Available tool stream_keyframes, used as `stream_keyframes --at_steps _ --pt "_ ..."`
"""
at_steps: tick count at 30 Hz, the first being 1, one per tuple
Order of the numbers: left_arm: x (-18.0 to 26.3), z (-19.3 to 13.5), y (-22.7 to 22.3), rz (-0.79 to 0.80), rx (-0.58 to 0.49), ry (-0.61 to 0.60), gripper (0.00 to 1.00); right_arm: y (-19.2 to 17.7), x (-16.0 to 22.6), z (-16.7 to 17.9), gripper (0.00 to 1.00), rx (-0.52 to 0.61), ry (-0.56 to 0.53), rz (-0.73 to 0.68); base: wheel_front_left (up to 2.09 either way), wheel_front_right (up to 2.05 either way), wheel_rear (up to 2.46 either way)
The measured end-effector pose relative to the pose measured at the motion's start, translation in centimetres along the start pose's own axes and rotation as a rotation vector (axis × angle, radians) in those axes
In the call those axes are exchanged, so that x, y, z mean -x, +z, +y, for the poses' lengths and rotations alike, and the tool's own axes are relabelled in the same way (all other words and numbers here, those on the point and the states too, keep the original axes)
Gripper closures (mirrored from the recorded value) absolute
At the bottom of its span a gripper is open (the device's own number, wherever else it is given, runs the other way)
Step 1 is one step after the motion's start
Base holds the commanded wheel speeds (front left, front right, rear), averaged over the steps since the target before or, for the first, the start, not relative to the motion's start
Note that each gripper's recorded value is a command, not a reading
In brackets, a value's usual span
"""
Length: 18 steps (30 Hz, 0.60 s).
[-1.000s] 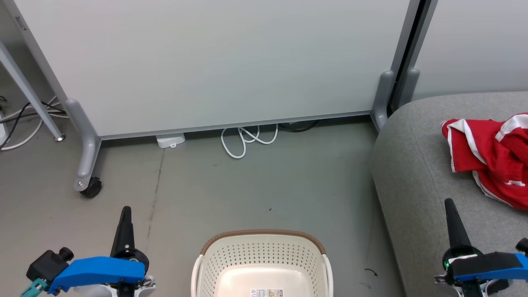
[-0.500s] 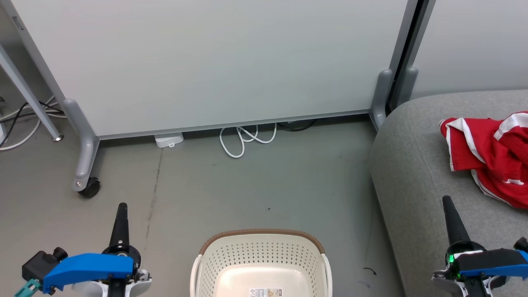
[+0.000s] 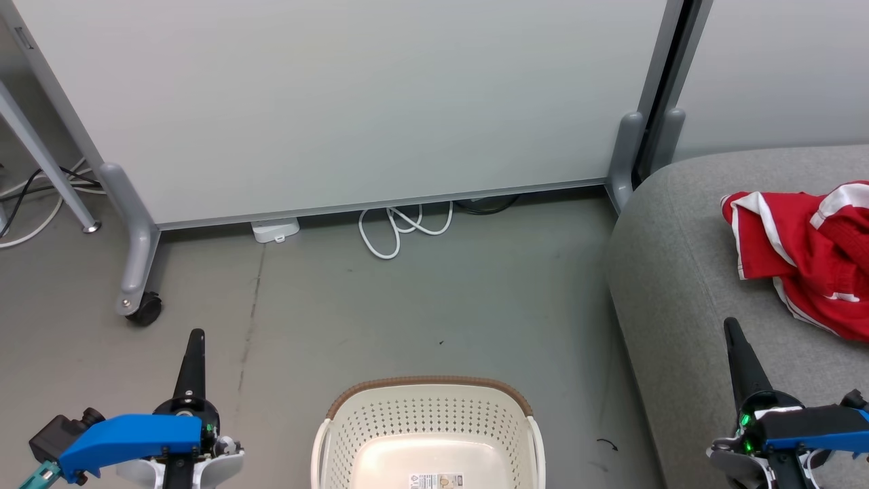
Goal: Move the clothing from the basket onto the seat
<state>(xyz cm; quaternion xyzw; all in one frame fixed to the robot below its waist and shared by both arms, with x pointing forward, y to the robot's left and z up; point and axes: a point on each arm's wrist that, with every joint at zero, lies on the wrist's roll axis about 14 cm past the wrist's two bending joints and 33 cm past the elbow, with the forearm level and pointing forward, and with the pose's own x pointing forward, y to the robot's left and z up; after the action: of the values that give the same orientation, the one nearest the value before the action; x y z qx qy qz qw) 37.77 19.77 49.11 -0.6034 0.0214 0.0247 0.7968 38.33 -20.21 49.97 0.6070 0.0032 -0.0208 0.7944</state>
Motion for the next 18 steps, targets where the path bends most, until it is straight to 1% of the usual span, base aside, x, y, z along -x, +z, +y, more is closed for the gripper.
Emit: stream_keyframes --at_steps 18 --pt "-0.45 -0.52 0.26 0.004 0.144 -0.022 1.0 -0.09 -0.2 0.2 1.0 -0.14 0.01 0.013 0.0 0.0 0.0"
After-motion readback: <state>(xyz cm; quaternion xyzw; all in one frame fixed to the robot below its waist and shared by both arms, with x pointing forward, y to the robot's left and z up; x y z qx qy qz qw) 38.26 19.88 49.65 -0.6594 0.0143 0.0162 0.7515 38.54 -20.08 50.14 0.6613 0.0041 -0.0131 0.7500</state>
